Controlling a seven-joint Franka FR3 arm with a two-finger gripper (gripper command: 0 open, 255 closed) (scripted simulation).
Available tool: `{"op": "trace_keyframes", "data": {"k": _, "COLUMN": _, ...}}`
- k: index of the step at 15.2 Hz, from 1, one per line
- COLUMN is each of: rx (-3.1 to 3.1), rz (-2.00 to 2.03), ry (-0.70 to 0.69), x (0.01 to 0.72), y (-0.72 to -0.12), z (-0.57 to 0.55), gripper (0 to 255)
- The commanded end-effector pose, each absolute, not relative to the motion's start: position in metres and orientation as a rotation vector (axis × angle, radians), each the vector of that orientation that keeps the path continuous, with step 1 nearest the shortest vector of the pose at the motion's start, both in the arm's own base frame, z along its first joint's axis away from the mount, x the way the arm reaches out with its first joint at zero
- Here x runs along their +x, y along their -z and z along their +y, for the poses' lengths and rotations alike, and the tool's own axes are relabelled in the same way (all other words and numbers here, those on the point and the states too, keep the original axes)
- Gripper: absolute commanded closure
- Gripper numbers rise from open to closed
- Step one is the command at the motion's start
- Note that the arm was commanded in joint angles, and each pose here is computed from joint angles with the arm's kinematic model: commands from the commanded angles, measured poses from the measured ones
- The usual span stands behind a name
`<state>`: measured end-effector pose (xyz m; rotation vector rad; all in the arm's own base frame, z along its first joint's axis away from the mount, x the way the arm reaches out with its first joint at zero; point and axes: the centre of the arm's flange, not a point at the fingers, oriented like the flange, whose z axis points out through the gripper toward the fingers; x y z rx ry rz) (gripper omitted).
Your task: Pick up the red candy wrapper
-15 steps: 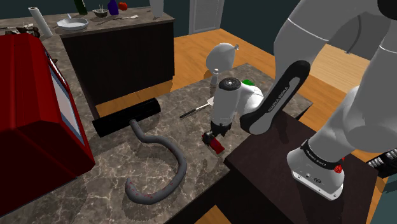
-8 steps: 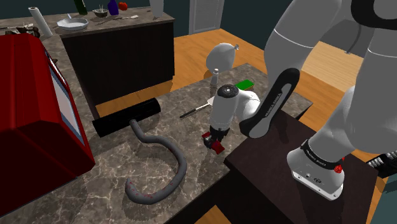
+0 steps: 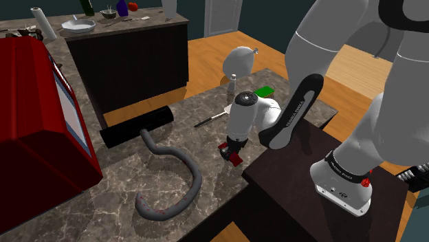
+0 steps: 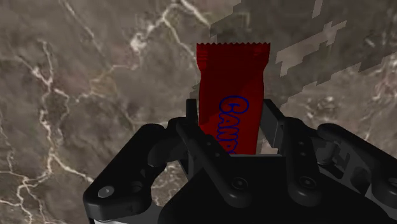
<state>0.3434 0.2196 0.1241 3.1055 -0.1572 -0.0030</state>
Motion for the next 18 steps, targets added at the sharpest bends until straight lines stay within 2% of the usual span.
{"op": "trace_keyframes", "data": {"k": 1, "rx": 3.106, "rz": -0.157, "ry": 0.003, "x": 0.344, "y": -0.124, "z": 0.220, "gripper": 255}}
{"op": "trace_keyframes", "data": {"k": 18, "rx": 3.106, "rz": -0.157, "ry": 0.003, "x": 0.344, "y": -0.204, "z": 0.220, "gripper": 255}}
